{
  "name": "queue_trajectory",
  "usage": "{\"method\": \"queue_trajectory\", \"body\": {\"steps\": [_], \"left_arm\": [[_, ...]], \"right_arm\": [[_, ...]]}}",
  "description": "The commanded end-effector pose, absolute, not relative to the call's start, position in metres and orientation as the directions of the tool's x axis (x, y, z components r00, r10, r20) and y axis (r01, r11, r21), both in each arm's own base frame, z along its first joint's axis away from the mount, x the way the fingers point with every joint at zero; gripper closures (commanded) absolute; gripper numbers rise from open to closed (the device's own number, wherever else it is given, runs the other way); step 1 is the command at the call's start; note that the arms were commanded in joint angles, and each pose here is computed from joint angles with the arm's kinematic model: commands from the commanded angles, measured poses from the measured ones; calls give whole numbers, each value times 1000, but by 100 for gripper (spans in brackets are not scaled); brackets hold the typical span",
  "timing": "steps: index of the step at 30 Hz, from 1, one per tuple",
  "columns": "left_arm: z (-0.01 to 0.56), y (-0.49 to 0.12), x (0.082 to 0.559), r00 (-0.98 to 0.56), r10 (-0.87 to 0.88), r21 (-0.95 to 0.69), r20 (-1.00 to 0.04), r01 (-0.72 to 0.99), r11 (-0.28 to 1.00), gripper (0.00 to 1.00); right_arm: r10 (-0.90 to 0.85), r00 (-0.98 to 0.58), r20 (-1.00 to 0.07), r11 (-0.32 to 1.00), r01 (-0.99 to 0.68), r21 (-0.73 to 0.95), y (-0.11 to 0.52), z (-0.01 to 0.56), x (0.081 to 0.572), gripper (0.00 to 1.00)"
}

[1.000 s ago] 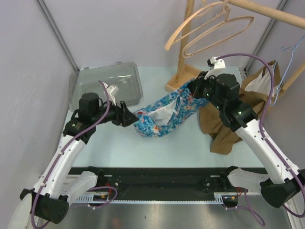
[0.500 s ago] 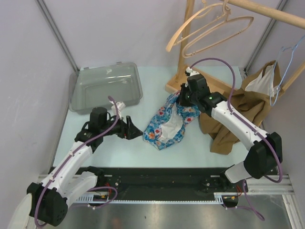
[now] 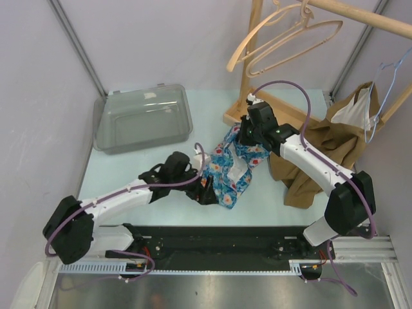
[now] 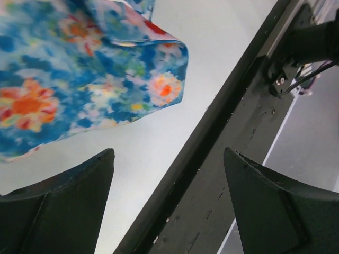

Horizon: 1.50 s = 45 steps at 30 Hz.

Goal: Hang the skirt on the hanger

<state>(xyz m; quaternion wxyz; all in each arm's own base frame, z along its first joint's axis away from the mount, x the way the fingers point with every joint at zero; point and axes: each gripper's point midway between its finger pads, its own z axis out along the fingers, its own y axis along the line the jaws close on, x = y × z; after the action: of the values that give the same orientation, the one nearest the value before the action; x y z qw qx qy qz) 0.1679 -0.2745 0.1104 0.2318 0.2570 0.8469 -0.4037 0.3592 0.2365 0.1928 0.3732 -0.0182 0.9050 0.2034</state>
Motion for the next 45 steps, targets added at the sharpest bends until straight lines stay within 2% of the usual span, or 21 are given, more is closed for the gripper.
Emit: {"method": "queue_trajectory", "body": {"steps": [1,5,10,11,17,22,26,27,30,32,35,36,39,45], "left_arm": [[122,-307,174,-644,309,-438,-699,728,527,12],[118,-329,169,-580,349,-376,-736,779,502,12],[101,-348,164,-553,406,-328,-728,800,502,13],[87,-348,170,-559,424,-293,-713,787,543,13],[42,-350,174,-558,509,-191,-655,774,603,14],[26,-351,182,-568,523,-142,-636,752,644,19],[20,-352,187,-573,529,-122,-625,742,659,29],[18,-352,187,-574,537,-118,-619,743,659,36],[11,-349,184,-578,559,-107,-595,746,657,47],[7,-344,180,-580,581,-102,-571,752,651,50],[2,-336,172,-556,633,-71,-539,778,624,46],[2,-335,168,-544,648,-58,-533,788,613,38],[4,-330,164,-512,674,-24,-533,805,593,29],[9,-329,155,-496,679,-18,-542,814,580,29]], "right_arm": [[150,-716,-682,924,-145,355,235,197,366,100],[140,-734,-665,946,-98,308,222,183,364,100],[152,-745,-650,955,-60,291,206,171,357,100],[152,-755,-638,957,-49,287,203,164,354,100],[171,-759,-628,957,-24,290,188,156,345,100],[194,-752,-630,954,-4,298,178,156,342,100],[209,-744,-635,952,7,306,171,159,340,100],[212,-745,-633,952,10,307,170,158,339,100],[218,-743,-633,951,16,309,166,159,339,100],[221,-742,-633,951,20,310,164,158,338,100],[232,-738,-633,949,27,315,163,159,338,100],[232,-739,-632,949,31,313,162,158,338,100],[238,-736,-633,948,33,318,162,157,338,100],[253,-734,-630,943,41,330,161,158,336,100]]}}
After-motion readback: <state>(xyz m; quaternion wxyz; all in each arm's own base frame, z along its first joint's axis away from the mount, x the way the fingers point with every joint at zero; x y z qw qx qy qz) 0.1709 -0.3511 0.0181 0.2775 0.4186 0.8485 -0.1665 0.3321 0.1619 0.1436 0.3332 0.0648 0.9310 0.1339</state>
